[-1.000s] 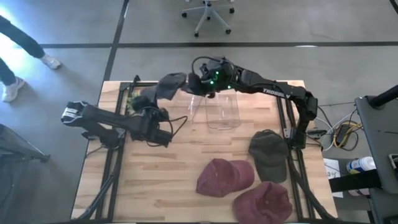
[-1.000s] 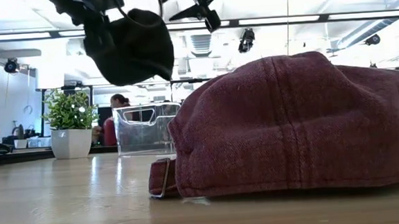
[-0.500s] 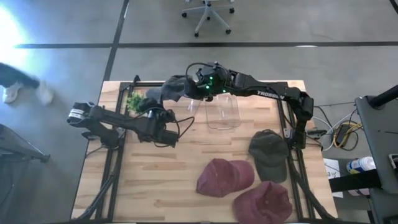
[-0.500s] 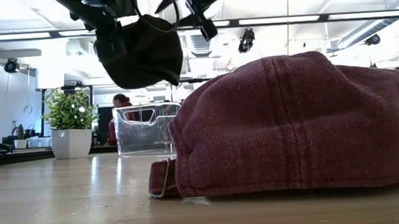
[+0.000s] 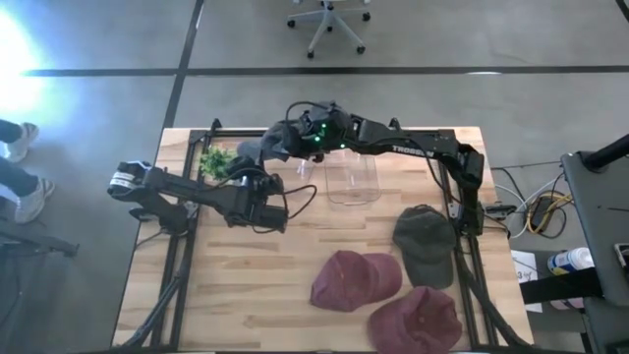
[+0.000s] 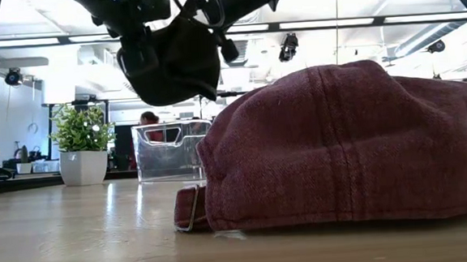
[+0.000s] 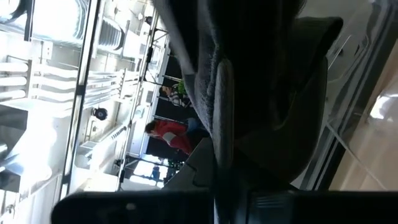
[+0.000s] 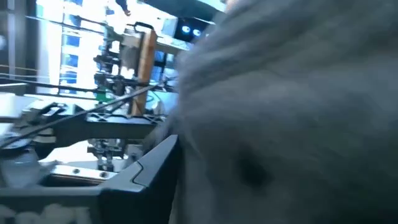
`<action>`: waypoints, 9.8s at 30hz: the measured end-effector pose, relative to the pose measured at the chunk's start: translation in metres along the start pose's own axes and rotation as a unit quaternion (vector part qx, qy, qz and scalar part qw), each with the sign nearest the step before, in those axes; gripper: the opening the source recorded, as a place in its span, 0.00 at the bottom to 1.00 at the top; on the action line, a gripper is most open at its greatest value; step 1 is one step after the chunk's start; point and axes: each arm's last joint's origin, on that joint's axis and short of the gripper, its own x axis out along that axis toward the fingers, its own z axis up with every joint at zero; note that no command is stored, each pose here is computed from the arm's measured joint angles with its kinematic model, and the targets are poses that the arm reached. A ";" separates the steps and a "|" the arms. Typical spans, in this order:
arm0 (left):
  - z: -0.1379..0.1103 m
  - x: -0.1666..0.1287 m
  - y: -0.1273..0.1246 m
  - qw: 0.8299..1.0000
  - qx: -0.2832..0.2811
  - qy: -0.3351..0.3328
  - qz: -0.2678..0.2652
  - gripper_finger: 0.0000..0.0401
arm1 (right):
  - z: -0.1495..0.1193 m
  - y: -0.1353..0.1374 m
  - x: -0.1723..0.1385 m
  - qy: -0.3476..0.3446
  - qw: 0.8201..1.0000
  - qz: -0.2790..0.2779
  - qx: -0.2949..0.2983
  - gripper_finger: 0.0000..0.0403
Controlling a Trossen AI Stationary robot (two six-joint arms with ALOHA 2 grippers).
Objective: Pick & Place hat
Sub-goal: Put the black cap into the left transparent bin, then put the red cap into the right transparent bin
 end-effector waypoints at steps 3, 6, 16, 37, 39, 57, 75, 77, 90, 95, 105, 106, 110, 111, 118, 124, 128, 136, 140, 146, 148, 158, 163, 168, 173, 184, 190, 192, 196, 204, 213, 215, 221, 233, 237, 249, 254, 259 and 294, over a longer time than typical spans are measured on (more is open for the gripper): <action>0.000 -0.001 0.000 1.000 -0.008 -0.001 0.000 0.03 | 0.004 -0.001 0.000 -0.004 1.000 0.006 -0.002 0.37; 0.001 -0.001 -0.001 1.000 -0.021 -0.001 -0.003 0.04 | 0.007 -0.003 0.001 -0.001 1.000 0.003 -0.006 0.26; 0.005 -0.013 0.002 0.994 -0.086 -0.006 -0.066 0.17 | 0.021 -0.009 -0.003 -0.004 0.999 0.000 -0.046 0.03; -0.048 -0.052 0.059 0.883 -0.353 0.082 -0.299 0.38 | 0.065 -0.038 -0.021 0.021 0.978 -0.038 -0.204 0.03; -0.057 -0.050 0.058 0.872 -0.375 0.102 -0.298 0.38 | 0.067 -0.043 -0.019 0.035 0.971 -0.033 -0.235 0.03; -0.077 -0.051 0.047 0.820 -0.415 0.197 -0.342 0.38 | 0.087 -0.114 0.022 0.186 0.914 0.010 -0.359 0.03; -0.070 -0.055 0.029 0.801 -0.435 0.215 -0.351 0.38 | 0.066 -0.161 0.032 0.350 0.860 0.006 -0.371 0.03; -0.070 -0.055 0.029 0.799 -0.439 0.213 -0.351 0.38 | 0.064 -0.156 0.026 0.365 0.854 0.003 -0.371 0.03; -0.064 -0.056 0.028 0.782 -0.468 0.203 -0.359 0.38 | 0.068 -0.150 0.024 0.353 0.878 -0.043 -0.321 0.04; -0.063 -0.056 0.028 0.782 -0.471 0.200 -0.356 0.38 | 0.069 -0.149 0.025 0.346 0.881 -0.046 -0.319 0.17; -0.063 -0.056 0.028 0.787 -0.463 0.195 -0.358 0.38 | 0.077 -0.139 0.018 0.297 0.862 -0.139 -0.387 0.42; -0.063 -0.056 0.028 0.787 -0.463 0.195 -0.358 0.38 | 0.078 -0.134 0.017 0.292 0.862 -0.137 -0.392 0.43; -0.063 -0.056 0.028 0.792 -0.458 0.190 -0.357 0.38 | 0.080 -0.121 0.011 0.283 0.861 -0.129 -0.402 0.45; -0.063 -0.056 0.028 0.793 -0.456 0.189 -0.358 0.38 | 0.080 -0.120 0.010 0.286 0.859 -0.129 -0.404 0.46; -0.063 -0.056 0.028 0.798 -0.446 0.185 -0.360 0.38 | 0.074 -0.127 0.002 0.319 0.830 -0.204 -0.409 0.53; -0.063 -0.056 0.028 0.801 -0.442 0.183 -0.360 0.38 | 0.080 -0.112 -0.015 0.282 0.793 -0.270 -0.468 0.60; -0.063 -0.056 0.028 0.801 -0.441 0.182 -0.360 0.38 | 0.083 -0.103 -0.025 0.249 0.778 -0.322 -0.479 0.62; -0.067 -0.054 0.022 0.808 -0.434 0.185 -0.354 0.38 | 0.068 -0.107 -0.040 0.312 0.760 -0.359 -0.444 0.58; -0.073 -0.052 0.014 0.815 -0.423 0.191 -0.346 0.38 | 0.067 -0.108 -0.025 0.281 0.761 -0.347 -0.470 0.56; -0.074 -0.052 0.011 0.811 -0.427 0.196 -0.349 0.38 | 0.069 -0.118 -0.003 0.260 0.759 -0.336 -0.493 0.55; -0.074 -0.052 0.011 0.811 -0.427 0.196 -0.349 0.38 | 0.070 -0.119 0.001 0.251 0.759 -0.329 -0.503 0.55; -0.072 -0.053 0.011 0.806 -0.435 0.194 -0.352 0.38 | 0.070 -0.132 0.027 0.234 0.742 -0.304 -0.550 0.55; -0.072 -0.053 0.011 0.805 -0.436 0.194 -0.353 0.38 | 0.066 -0.151 0.034 0.273 0.737 -0.318 -0.530 0.56; -0.072 -0.053 0.011 0.804 -0.437 0.194 -0.354 0.38 | 0.063 -0.155 0.037 0.283 0.735 -0.322 -0.526 0.55; -0.070 -0.053 0.011 0.799 -0.444 0.191 -0.357 0.38 | 0.064 -0.146 0.029 0.297 0.715 -0.317 -0.548 0.56; -0.068 -0.053 0.010 0.795 -0.451 0.190 -0.360 0.38 | 0.056 -0.124 0.017 0.337 0.670 -0.335 -0.570 0.56; -0.068 -0.054 0.010 0.790 -0.451 0.195 -0.366 0.38 | 0.050 -0.107 0.019 0.319 0.660 -0.335 -0.592 0.56; -0.068 -0.054 0.010 0.790 -0.451 0.195 -0.367 0.38 | 0.051 -0.101 0.018 0.309 0.659 -0.336 -0.597 0.56; -0.068 -0.054 0.010 0.789 -0.452 0.195 -0.368 0.38 | 0.053 -0.097 0.014 0.299 0.640 -0.375 -0.601 0.56; -0.068 -0.054 0.010 0.792 -0.446 0.191 -0.369 0.38 | 0.047 -0.128 0.030 0.319 0.622 -0.368 -0.614 0.56; -0.066 -0.054 0.010 0.789 -0.451 0.190 -0.372 0.38 | 0.033 -0.145 0.041 0.372 0.642 -0.279 -0.610 0.56; -0.066 -0.055 0.010 0.786 -0.455 0.189 -0.374 0.38 | 0.031 -0.148 0.040 0.384 0.634 -0.283 -0.609 0.56; -0.065 -0.055 0.009 0.783 -0.459 0.188 -0.376 0.38 | 0.029 -0.149 0.030 0.402 0.638 -0.320 -0.573 0.56; -0.063 -0.055 0.009 0.781 -0.462 0.182 -0.379 0.38 | 0.031 -0.108 -0.001 0.354 0.649 -0.343 -0.580 0.67; -0.062 -0.055 0.009 0.783 -0.459 0.179 -0.381 0.38 | 0.036 -0.104 -0.005 0.333 0.661 -0.348 -0.575 0.67; -0.061 -0.056 0.009 0.782 -0.458 0.174 -0.385 0.38 | 0.022 -0.125 0.001 0.360 0.681 -0.353 -0.530 0.62; -0.061 -0.056 0.009 0.782 -0.458 0.174 -0.385 0.38 | 0.014 -0.150 0.008 0.369 0.677 -0.359 -0.525 0.62; -0.060 -0.056 0.009 0.780 -0.460 0.173 -0.386 0.38 | 0.008 -0.169 0.010 0.376 0.659 -0.386 -0.525 0.62; -0.040 -0.061 0.009 0.796 -0.386 0.072 -0.461 0.38 | -0.106 -0.062 -0.112 0.340 0.731 -0.435 -0.402 0.59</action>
